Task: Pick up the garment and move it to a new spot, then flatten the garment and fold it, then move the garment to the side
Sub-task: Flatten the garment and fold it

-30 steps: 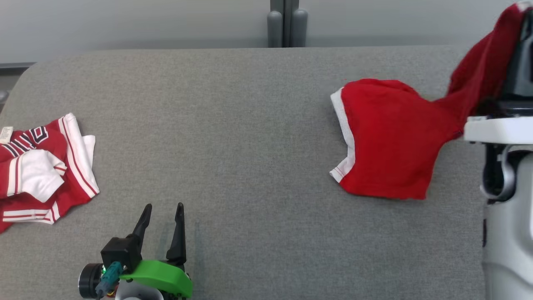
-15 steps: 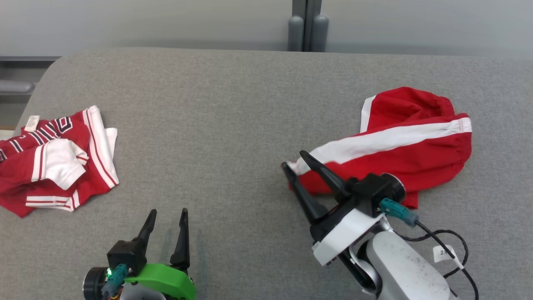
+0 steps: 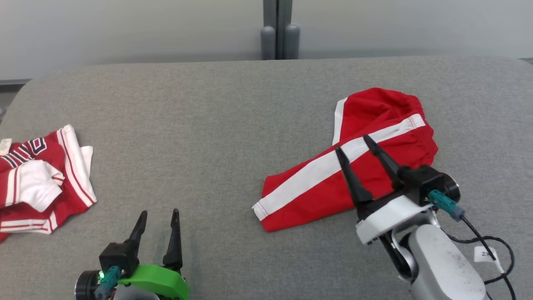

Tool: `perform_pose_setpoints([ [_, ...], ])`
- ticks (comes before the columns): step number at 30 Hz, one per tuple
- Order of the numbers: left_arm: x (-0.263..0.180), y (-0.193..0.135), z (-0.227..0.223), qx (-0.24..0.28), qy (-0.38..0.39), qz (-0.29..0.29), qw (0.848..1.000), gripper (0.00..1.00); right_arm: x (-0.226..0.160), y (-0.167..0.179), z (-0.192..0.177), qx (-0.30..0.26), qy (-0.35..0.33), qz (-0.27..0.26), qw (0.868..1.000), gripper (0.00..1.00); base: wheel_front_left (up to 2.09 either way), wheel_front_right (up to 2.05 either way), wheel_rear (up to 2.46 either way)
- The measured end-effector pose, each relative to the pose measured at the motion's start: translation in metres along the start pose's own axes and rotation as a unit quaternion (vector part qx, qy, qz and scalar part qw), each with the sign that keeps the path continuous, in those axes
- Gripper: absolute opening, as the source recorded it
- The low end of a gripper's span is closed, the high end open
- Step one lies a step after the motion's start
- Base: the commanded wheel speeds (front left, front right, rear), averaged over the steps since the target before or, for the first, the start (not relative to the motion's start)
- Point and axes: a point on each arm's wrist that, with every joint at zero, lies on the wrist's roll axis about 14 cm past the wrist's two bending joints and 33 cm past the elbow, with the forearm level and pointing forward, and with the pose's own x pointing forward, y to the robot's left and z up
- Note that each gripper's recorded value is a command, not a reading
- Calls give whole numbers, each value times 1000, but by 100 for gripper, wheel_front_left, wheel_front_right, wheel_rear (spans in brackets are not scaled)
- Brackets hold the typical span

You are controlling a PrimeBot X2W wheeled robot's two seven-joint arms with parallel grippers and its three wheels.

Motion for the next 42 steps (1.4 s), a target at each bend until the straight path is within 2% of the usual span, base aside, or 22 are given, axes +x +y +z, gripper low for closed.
perform_pose_setpoints([
  [3,6,-8,1,1,-1,-12,1000,100,-18,-34,-2,-28,10,-51,998,100,0,0,0],
  [9,14,-20,2,6,-1,-31,1000,100,-63,-85,-13,-44,37,-142,988,100,0,0,0],
  [17,9,-33,-6,6,9,-50,999,100,-111,-109,-28,-36,68,-204,976,100,0,0,0],
  [23,11,-41,-4,6,7,-63,998,100,-121,-113,-26,-37,68,-215,973,100,0,0,0],
  [30,8,-63,-22,-35,36,-93,994,100,-114,-108,-28,-36,69,-203,976,100,0,0,0],
  [36,11,-106,-44,-76,80,-150,982,100,-105,-107,-33,-35,74,-195,977,100,0,0,0],
  [42,13,-127,-65,-100,122,-175,972,100,-110,-117,-37,-39,83,-209,974,100,0,0,0],
])
